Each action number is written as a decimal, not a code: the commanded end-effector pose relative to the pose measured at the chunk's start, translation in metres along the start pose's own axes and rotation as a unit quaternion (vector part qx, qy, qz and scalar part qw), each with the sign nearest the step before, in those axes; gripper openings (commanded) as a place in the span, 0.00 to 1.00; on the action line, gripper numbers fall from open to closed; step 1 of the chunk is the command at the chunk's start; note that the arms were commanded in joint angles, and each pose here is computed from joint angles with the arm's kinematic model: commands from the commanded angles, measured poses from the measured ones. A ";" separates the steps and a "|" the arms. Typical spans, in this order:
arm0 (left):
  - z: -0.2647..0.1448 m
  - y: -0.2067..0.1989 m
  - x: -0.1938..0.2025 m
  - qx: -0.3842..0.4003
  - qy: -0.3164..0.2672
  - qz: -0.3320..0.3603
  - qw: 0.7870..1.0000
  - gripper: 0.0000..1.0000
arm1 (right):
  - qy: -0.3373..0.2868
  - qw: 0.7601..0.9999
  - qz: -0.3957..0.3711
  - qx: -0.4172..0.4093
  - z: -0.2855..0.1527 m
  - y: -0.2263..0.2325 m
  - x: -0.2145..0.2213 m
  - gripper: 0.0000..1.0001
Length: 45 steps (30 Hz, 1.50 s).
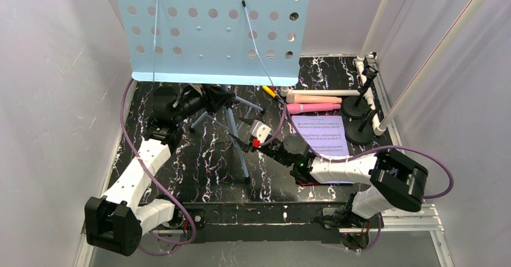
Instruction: Pack up the instrument practice props
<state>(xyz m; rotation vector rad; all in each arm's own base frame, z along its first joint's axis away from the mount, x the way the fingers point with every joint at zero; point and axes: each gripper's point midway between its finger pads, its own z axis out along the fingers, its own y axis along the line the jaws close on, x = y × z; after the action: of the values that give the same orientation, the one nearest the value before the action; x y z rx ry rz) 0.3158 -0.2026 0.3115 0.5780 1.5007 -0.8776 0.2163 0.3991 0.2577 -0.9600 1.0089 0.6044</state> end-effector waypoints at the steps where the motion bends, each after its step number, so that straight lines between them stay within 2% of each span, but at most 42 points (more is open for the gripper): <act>1: -0.003 -0.033 0.003 0.050 0.005 -0.026 0.998 0.00 | 0.011 0.987 0.105 0.121 -0.010 -0.013 0.006 0.65; 6: -0.004 -0.038 0.004 0.050 0.002 -0.019 0.999 0.00 | 0.010 0.977 0.126 0.170 -0.016 -0.007 0.028 0.63; 9: -0.004 -0.041 0.004 0.050 0.000 -0.015 0.999 0.00 | 0.000 0.977 0.128 0.172 -0.013 -0.001 0.032 0.55; 11: -0.005 -0.042 0.003 0.049 -0.002 -0.013 0.999 0.00 | -0.005 0.977 0.130 0.168 -0.008 0.002 0.032 0.46; 15: -0.006 -0.044 0.001 0.047 -0.007 -0.008 0.999 0.00 | -0.017 0.977 0.118 0.176 -0.001 -0.003 0.024 0.13; 17: -0.007 -0.044 0.000 0.045 -0.010 -0.007 0.999 0.00 | -0.032 0.976 0.107 0.189 0.001 -0.009 0.017 0.01; 22: -0.012 -0.044 -0.007 0.035 -0.023 0.000 0.999 0.02 | -0.058 0.973 0.093 0.205 0.007 -0.017 0.006 0.01; 30: -0.017 -0.034 -0.014 -0.007 -0.044 0.000 0.999 0.28 | -0.053 0.964 0.161 0.204 0.001 -0.005 0.028 0.01; 36: -0.017 -0.029 -0.014 -0.023 -0.050 -0.009 0.998 0.45 | -0.034 0.962 0.174 0.206 -0.001 0.000 0.043 0.01; 41: -0.020 -0.020 -0.019 -0.048 -0.062 -0.019 0.997 0.55 | -0.023 0.964 0.172 0.199 -0.002 0.005 0.052 0.01; 45: -0.022 -0.013 -0.020 -0.055 -0.068 -0.028 0.996 0.58 | -0.017 0.966 0.173 0.190 -0.003 0.011 0.059 0.01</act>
<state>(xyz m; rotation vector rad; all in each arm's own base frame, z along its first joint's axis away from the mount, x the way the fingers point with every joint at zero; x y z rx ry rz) 0.2970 -0.1951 0.3225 0.4145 1.4754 -0.8399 0.2294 0.4006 0.1981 -0.4681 1.2445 0.6575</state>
